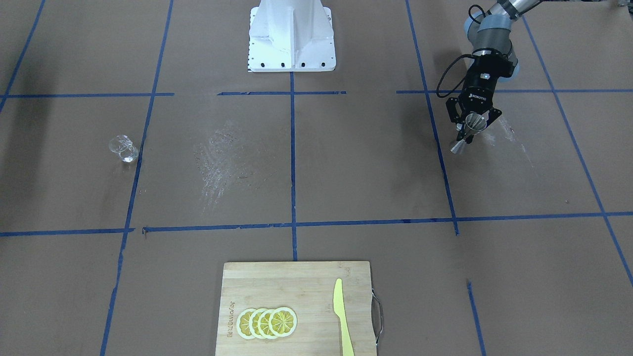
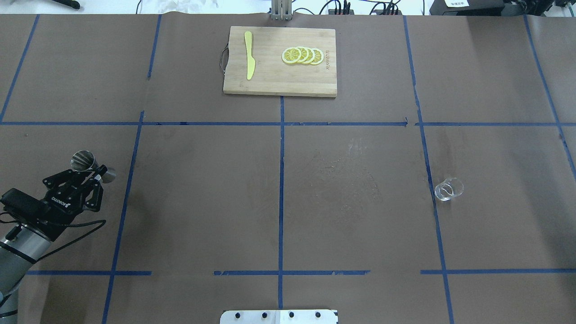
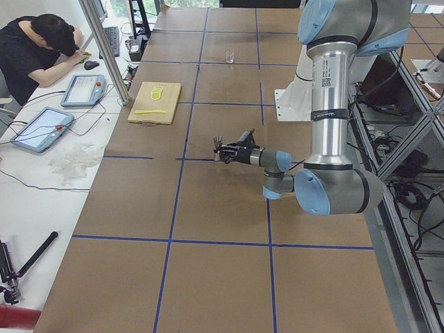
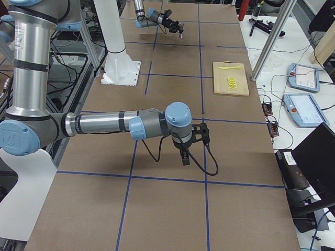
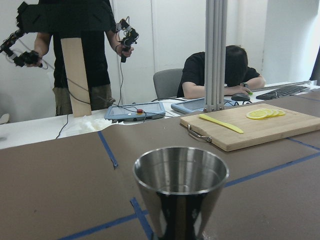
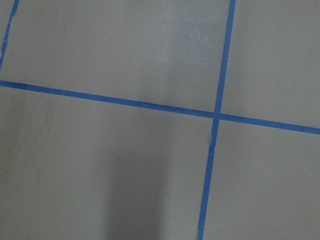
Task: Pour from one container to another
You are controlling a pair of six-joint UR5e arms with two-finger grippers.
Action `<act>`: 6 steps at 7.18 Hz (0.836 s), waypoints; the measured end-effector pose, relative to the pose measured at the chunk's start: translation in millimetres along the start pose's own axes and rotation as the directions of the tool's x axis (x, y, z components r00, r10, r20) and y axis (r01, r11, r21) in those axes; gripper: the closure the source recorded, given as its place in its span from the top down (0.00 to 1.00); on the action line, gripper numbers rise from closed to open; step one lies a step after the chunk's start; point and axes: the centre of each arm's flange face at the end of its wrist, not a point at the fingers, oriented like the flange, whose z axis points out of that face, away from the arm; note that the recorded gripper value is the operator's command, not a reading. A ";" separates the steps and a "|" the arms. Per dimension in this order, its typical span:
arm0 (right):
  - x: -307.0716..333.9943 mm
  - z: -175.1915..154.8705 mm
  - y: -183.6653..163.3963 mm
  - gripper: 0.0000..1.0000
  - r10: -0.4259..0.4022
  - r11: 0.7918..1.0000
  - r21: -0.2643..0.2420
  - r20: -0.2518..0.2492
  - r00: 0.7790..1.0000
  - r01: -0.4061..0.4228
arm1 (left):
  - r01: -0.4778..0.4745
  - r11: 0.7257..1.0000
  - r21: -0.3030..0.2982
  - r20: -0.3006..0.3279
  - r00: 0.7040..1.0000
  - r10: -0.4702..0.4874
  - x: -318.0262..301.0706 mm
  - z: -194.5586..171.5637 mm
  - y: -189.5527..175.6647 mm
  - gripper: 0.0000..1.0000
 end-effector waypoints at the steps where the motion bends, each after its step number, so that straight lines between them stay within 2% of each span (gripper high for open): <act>1: 0.3 0.3 0.1 1.00 0.000 1.000 0.000 0.000 1.000 0.000 | -0.077 0.997 0.005 -0.075 0.994 0.077 -12.6 7.0 -10.1 0.00; 2: 0.3 0.3 -0.1 1.00 0.000 1.000 0.000 0.000 1.000 0.000 | -0.127 0.992 0.007 -0.170 0.977 0.127 -26.1 15.4 -22.0 0.00; 3: 0.3 0.2 -0.3 1.00 -0.001 1.000 0.000 -0.001 1.000 0.001 | -0.163 0.986 0.016 -0.286 0.945 0.161 -38.7 26.2 -38.2 0.00; 5: 0.4 0.2 -0.4 1.00 -0.001 1.000 0.000 -0.001 1.000 0.001 | -0.198 0.979 0.054 -0.501 0.843 0.198 -40.0 51.6 -73.0 0.00; 6: 0.4 0.2 -0.3 1.00 -0.002 1.000 0.000 -0.001 1.000 0.002 | -0.228 0.971 0.074 -0.592 0.774 0.227 -33.1 67.3 -89.7 0.00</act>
